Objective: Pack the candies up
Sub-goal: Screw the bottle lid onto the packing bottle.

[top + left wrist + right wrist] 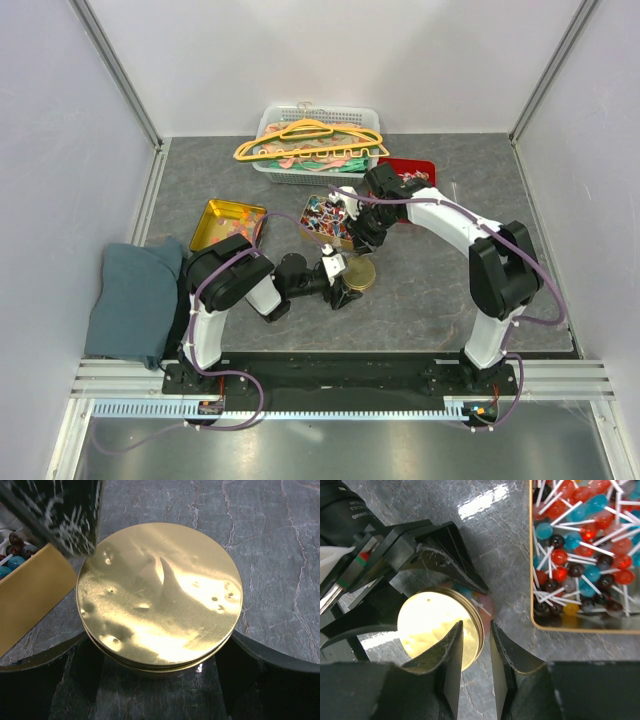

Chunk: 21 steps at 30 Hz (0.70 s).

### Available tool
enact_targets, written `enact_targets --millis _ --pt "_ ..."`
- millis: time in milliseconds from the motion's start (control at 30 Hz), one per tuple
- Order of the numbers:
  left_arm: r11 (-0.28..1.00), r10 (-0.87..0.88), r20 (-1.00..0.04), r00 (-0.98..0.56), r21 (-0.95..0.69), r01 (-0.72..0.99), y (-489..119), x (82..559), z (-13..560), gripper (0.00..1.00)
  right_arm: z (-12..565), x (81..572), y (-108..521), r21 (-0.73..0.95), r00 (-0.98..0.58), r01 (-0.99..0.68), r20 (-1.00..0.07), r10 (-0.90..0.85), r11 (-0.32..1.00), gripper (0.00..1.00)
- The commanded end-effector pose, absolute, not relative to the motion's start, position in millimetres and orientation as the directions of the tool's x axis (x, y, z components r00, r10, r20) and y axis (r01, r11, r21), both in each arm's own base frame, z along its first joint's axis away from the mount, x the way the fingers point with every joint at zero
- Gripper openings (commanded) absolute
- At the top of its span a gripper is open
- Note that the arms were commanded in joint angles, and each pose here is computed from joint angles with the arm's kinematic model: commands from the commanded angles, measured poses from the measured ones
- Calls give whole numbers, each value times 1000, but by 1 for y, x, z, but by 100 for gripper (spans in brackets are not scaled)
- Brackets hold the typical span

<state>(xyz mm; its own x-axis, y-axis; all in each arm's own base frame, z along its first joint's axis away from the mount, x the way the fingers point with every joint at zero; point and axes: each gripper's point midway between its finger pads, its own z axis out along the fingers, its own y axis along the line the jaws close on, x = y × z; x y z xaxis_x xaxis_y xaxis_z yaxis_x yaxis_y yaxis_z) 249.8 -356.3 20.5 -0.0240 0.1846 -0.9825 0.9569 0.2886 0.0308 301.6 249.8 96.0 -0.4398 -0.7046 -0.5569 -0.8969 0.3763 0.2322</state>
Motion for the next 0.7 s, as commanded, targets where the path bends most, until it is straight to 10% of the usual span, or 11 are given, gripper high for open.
enact_targets --millis 0,667 --pt "306 183 -982 35 91 948 -357 260 31 83 107 310 272 241 -400 -916 -612 -682 320 36" --pt "306 185 -982 35 92 948 -357 260 32 83 84 293 265 291 -432 -902 -565 -703 320 33"
